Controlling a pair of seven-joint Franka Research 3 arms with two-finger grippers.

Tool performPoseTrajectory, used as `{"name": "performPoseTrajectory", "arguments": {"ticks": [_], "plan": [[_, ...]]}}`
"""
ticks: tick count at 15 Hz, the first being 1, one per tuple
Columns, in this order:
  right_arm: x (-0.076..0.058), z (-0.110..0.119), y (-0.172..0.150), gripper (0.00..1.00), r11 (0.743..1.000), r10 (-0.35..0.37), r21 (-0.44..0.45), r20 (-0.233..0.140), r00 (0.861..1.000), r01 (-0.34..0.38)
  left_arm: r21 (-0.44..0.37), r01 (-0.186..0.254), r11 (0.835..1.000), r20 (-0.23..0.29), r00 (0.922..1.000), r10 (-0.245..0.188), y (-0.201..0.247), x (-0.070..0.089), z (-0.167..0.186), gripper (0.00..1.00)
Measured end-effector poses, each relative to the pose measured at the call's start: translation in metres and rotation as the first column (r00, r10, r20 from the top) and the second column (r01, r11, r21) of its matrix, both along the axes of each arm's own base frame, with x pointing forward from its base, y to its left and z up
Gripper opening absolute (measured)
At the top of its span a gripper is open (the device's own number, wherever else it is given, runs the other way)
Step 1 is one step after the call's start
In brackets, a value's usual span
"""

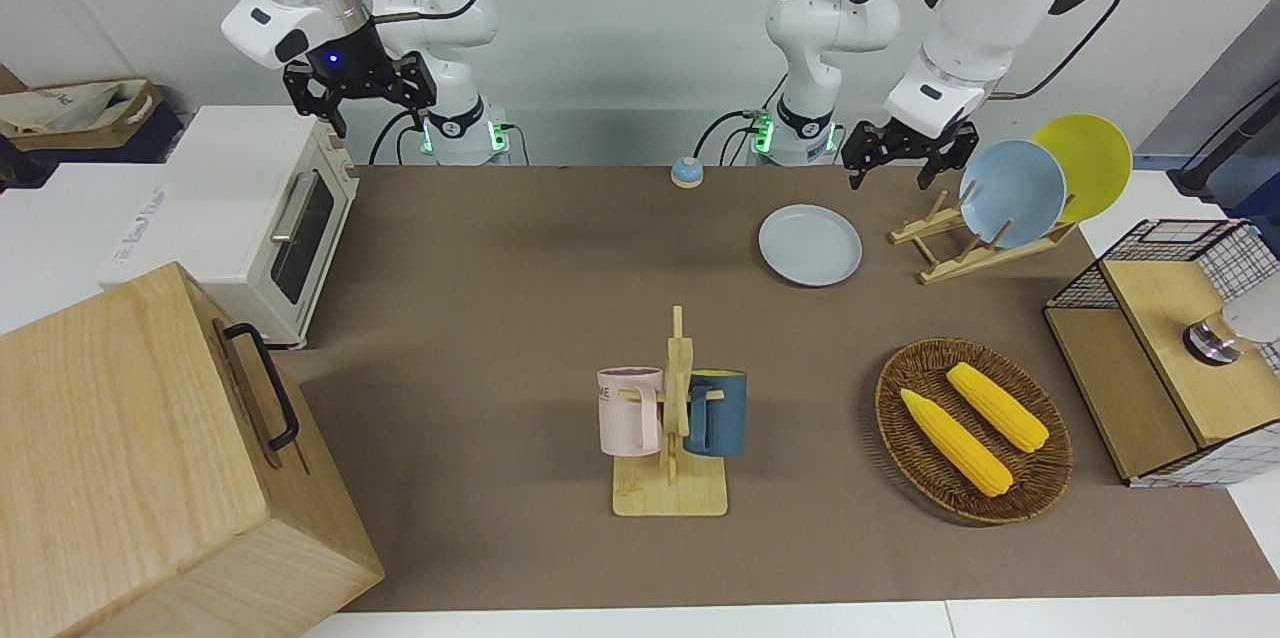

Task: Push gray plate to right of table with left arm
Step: 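Lower the left gripper beside the gray plate's edge nearest the robot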

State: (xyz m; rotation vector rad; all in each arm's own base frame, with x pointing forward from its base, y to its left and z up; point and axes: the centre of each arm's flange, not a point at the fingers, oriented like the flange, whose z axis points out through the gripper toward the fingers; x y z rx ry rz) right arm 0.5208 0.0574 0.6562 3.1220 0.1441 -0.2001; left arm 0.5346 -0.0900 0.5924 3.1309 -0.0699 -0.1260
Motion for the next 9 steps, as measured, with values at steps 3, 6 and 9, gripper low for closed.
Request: {"name": "performPoseTrajectory", "arguments": {"ticks": [3,6,9], "plan": [[0.0,0.0,0.0,0.99,1.0,0.0,0.0,0.0,1.0,0.0,0.0,-0.003,1.0,0.001,1.0,0.003,0.0018,0.0002,0.0003,1.0],[0.0,0.0,0.0,0.99,1.0,0.0,0.0,0.0,1.0,0.0,0.0,-0.006,1.0,0.001,1.0,0.006,0.0033,0.0003,0.0006,1.0],[0.0,0.0,0.0,0.99,1.0,0.0,0.0,0.0,1.0,0.0,0.0,-0.007,1.0,0.002,1.0,0.007,0.0038,0.0002,0.001,1.0]]}}
